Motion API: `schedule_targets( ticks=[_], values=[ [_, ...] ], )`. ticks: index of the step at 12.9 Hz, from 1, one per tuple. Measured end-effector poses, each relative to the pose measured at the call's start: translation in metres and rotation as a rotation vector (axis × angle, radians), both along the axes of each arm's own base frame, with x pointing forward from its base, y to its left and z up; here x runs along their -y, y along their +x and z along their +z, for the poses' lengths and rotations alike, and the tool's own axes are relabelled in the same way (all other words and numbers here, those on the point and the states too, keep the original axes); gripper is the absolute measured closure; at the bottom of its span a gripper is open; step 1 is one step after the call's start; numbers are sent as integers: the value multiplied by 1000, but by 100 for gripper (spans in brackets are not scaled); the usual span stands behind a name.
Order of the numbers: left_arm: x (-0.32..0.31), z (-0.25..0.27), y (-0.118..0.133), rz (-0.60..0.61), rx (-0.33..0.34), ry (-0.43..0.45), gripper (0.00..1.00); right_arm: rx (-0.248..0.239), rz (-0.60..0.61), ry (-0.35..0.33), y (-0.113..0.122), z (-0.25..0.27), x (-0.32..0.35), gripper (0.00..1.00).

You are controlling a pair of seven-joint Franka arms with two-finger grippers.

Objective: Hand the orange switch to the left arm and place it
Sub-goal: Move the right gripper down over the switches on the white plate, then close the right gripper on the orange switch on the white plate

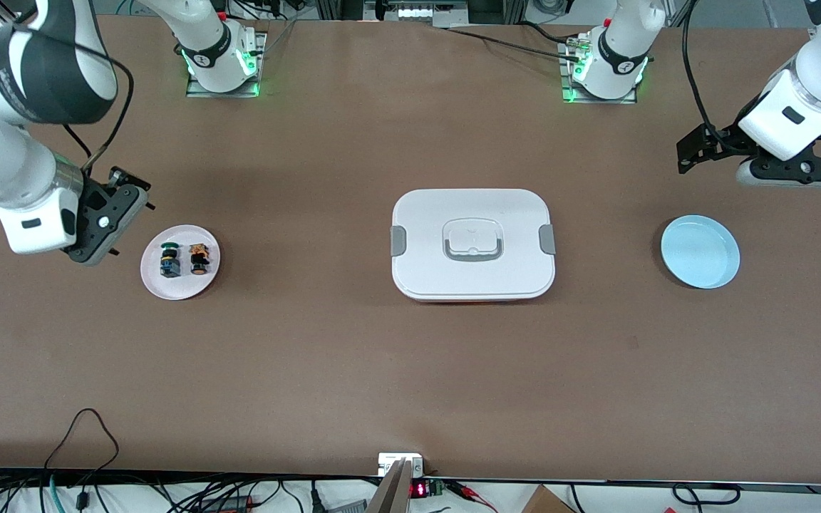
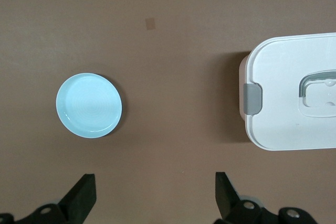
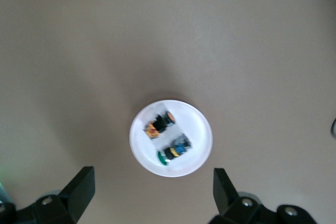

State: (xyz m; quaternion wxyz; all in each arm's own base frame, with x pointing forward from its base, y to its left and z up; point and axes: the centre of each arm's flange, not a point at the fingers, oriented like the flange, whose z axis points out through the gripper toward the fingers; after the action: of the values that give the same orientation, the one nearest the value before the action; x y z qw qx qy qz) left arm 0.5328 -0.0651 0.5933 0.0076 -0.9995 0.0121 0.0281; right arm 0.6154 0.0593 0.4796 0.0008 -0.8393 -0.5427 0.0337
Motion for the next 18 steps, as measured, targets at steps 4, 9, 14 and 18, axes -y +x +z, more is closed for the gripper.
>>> schedule_targets(
  ticks=[4, 9, 14, 18],
  values=[
    [0, 0, 0, 0, 0, 0, 0, -12, 198, 2, 3, -73, 19, 0],
    [0, 0, 0, 0, 0, 0, 0, -35, 328, 9, -18, -181, 26, 0],
    [0, 0, 0, 0, 0, 0, 0, 8, 464, 23, -50, -247, 20, 0],
    [0, 0, 0, 0, 0, 0, 0, 31, 552, 21, -64, -263, 22, 0]
  ],
)
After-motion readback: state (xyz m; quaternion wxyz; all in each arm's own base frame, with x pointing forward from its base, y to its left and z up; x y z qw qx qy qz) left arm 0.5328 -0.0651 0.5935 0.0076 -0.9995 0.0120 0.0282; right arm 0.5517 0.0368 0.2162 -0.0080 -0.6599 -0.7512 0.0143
